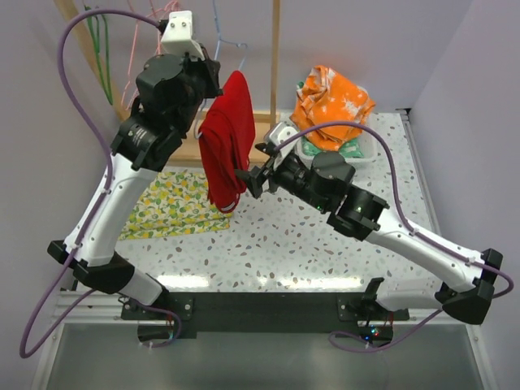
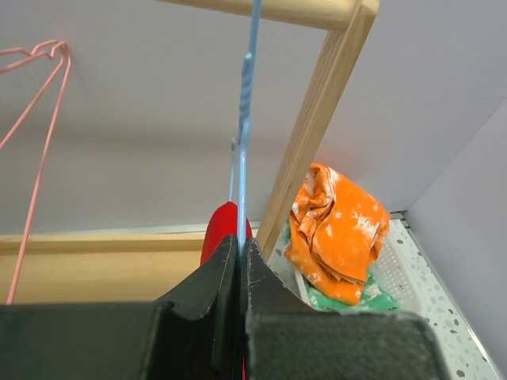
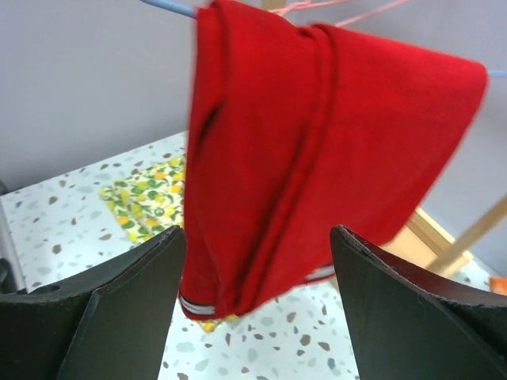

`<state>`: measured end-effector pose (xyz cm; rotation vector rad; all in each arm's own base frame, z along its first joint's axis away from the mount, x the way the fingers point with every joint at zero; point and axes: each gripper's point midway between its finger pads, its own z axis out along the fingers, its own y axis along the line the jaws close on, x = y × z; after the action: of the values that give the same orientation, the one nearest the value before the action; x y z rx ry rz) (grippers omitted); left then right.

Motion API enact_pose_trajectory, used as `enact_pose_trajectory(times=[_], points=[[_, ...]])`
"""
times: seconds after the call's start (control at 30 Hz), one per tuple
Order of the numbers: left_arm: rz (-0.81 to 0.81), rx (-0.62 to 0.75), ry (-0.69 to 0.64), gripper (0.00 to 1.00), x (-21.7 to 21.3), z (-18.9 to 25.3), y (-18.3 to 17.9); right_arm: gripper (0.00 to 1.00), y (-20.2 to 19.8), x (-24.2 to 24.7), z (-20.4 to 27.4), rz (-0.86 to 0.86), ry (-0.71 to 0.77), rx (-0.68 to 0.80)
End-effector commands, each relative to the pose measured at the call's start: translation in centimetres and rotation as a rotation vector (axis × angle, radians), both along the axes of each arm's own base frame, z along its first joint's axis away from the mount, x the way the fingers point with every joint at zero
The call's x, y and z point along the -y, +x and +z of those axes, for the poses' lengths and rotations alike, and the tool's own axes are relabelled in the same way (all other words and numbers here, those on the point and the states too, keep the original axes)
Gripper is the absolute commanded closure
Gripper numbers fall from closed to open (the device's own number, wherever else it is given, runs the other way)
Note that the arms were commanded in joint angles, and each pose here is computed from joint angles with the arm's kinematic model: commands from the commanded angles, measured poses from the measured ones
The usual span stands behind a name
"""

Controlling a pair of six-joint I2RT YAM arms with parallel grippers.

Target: Remove the trousers from the hanger

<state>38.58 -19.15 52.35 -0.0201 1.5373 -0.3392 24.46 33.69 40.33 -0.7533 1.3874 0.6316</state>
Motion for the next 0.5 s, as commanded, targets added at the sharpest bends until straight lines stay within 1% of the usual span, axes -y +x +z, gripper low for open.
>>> enact_pose_trajectory(times=[0.0, 0.13, 0.3, 0.37, 0.47], points=[[0.028, 0.14, -0.139, 1.0, -1.4, 5.5, -2.5, 0.23, -1.4, -1.3, 3.5, 0.018, 0.055, 0.076], [0.015, 0.136, -0.126, 1.0, -0.7, 5.2, -2.6, 0.22, -1.3, -2.1, 4.0, -0.008, 0.047, 0.1], [0.012, 0.132, -0.118, 1.0, -0.3, 5.0, -2.7, 0.22, 1.1, -3.6, 2.8, -0.085, -0.01, 0.111], [0.016, 0.127, -0.113, 1.0, -0.4, 4.7, -2.7, 0.22, 1.6, -3.7, 3.0, -0.108, 0.004, 0.115], [0.015, 0.124, -0.112, 1.0, -0.3, 4.5, -2.8, 0.22, 2.6, -3.9, 2.3, -0.153, -0.017, 0.113]])
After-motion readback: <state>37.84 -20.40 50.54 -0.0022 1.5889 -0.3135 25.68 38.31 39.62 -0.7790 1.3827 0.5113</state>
